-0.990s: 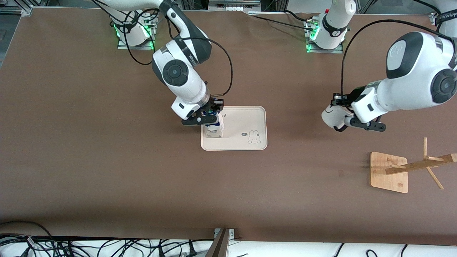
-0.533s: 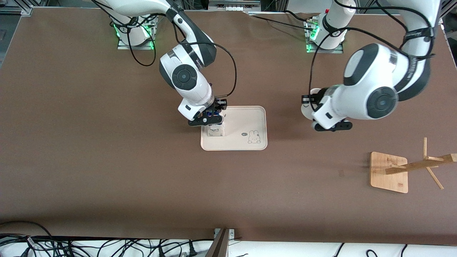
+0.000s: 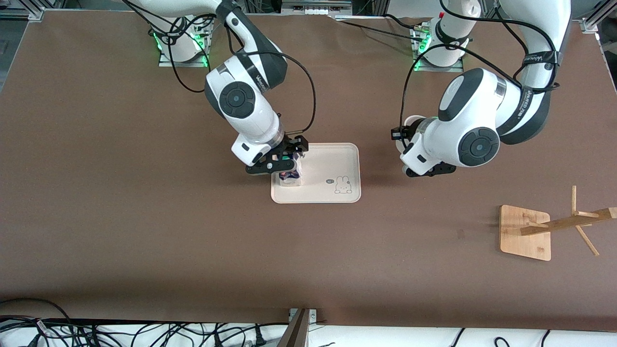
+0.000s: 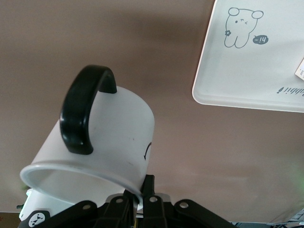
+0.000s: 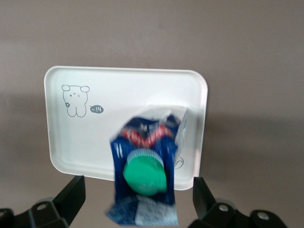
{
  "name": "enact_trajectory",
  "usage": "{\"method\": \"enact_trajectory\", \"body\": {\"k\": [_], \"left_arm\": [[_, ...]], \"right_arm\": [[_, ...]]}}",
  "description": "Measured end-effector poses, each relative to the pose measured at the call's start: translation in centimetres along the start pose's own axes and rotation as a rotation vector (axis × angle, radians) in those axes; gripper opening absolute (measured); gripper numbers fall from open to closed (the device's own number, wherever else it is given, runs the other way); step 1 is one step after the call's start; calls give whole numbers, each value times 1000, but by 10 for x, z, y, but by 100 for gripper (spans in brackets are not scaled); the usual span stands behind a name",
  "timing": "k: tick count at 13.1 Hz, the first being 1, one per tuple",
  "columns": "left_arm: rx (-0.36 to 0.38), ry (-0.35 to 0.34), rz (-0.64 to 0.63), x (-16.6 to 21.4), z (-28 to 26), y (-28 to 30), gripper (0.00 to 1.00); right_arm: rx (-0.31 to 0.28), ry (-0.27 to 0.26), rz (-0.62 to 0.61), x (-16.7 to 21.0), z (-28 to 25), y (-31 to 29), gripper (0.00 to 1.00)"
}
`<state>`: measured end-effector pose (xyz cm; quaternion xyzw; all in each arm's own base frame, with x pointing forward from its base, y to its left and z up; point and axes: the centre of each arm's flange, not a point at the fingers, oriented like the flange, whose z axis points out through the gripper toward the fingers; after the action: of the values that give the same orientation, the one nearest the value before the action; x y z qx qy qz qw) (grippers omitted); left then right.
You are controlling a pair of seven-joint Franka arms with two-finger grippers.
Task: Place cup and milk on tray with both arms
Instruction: 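Lower the carton onto the tray and open the right gripper, then withdraw the right gripper while the left gripper carries the mug toward the tray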
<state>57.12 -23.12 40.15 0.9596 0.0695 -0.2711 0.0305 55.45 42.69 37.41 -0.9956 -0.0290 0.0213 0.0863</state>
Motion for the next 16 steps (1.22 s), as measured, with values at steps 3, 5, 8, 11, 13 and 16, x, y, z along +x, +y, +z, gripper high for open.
{"method": "enact_trajectory", "body": {"k": [3, 5, 8, 11, 13, 16], "left_arm": [[-4, 4, -2, 0, -4, -2, 8], [-6, 7, 0, -1, -7, -1, 8], [-30, -10, -10, 0, -5, 7, 8], [-65, -21, -14, 4, -5, 36, 8], [-48, -27, -2, 3, 9, 74, 8], [-43, -36, -17, 20, 48, 119, 8]], "right_arm": [[-21, 2, 18, 0, -46, 16, 100], [-40, -4, 36, -4, -96, 32, 100], [-88, -13, 56, -15, -189, 55, 100], [-125, 84, 96, 1, -274, 111, 100], [-154, 105, 56, 17, -302, 171, 100], [-182, 71, 19, 31, -312, 244, 100]]}}
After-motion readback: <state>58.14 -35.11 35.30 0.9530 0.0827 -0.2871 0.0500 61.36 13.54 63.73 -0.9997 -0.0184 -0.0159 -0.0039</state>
